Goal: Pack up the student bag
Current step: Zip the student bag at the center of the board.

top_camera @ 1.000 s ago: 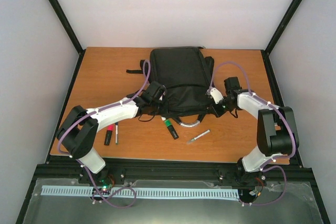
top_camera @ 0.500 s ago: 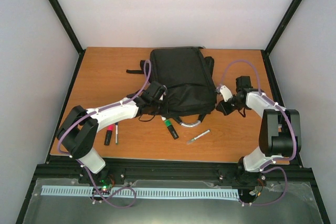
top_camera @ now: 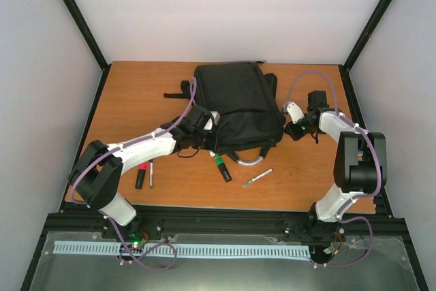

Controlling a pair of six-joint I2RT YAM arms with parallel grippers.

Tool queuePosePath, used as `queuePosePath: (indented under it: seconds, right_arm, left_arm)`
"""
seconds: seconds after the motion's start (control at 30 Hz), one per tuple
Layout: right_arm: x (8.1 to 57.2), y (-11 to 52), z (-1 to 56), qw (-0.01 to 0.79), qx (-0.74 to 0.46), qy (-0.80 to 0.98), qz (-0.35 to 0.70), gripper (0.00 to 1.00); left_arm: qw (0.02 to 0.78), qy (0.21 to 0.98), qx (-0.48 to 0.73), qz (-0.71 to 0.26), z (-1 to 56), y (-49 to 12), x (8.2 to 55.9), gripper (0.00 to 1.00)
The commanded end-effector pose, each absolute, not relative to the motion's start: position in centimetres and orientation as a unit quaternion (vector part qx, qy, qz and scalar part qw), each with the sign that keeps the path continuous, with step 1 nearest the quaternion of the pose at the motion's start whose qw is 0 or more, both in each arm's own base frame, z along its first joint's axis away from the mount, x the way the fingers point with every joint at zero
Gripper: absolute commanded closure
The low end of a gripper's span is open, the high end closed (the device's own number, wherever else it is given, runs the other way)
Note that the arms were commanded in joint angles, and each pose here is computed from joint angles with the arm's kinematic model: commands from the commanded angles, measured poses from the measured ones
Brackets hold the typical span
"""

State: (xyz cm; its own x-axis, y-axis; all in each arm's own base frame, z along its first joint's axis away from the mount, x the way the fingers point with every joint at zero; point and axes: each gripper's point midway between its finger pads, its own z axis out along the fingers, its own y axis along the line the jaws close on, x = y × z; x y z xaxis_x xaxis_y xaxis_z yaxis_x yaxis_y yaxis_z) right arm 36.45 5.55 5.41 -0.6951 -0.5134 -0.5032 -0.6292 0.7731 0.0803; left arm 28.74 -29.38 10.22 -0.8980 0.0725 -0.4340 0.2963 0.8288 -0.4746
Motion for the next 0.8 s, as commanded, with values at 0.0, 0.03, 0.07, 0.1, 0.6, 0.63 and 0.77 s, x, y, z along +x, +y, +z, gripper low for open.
queuePosePath:
  seconds: [0.0,0.03,0.07,0.1,0.6,0.63,0.77]
  right_arm:
    - [38.4,4.2,6.6,0.262,-0.318,0.907,0.089,0.97]
    - [38.2,4.2,6.6,0.262,-0.32,0.906,0.089,0.97]
    - [38.0,4.2,6.6,0.262,-0.322,0.906,0.087,0.97]
    - [37.6,4.1,6.5,0.261,-0.324,0.905,0.085,0.97]
    - [27.9,9.8,6.5,0.261,-0.399,0.87,0.128,0.97]
    - [27.8,10.6,6.5,0.259,-0.408,0.865,0.132,0.97]
    - [28.5,12.4,7.4,0.267,-0.424,0.853,0.148,0.97]
  left_arm:
    - [0.232,0.927,0.126,-0.268,12.2,-28.7,28.7,0.99]
    - [0.234,0.926,0.126,-0.267,12.3,-28.7,28.8,0.99]
    - [0.236,0.927,0.124,-0.264,12.3,-28.6,28.9,0.99]
    - [0.24,0.928,0.123,-0.257,12.3,-28.4,29.1,0.99]
    - [0.315,0.941,0.053,-0.112,12.7,-23.0,35.9,0.79]
    - [0.319,0.94,0.047,-0.112,13.2,-22.9,36.1,0.68]
    - [0.323,0.935,0.003,-0.148,15.5,-23.0,35.4,0.44]
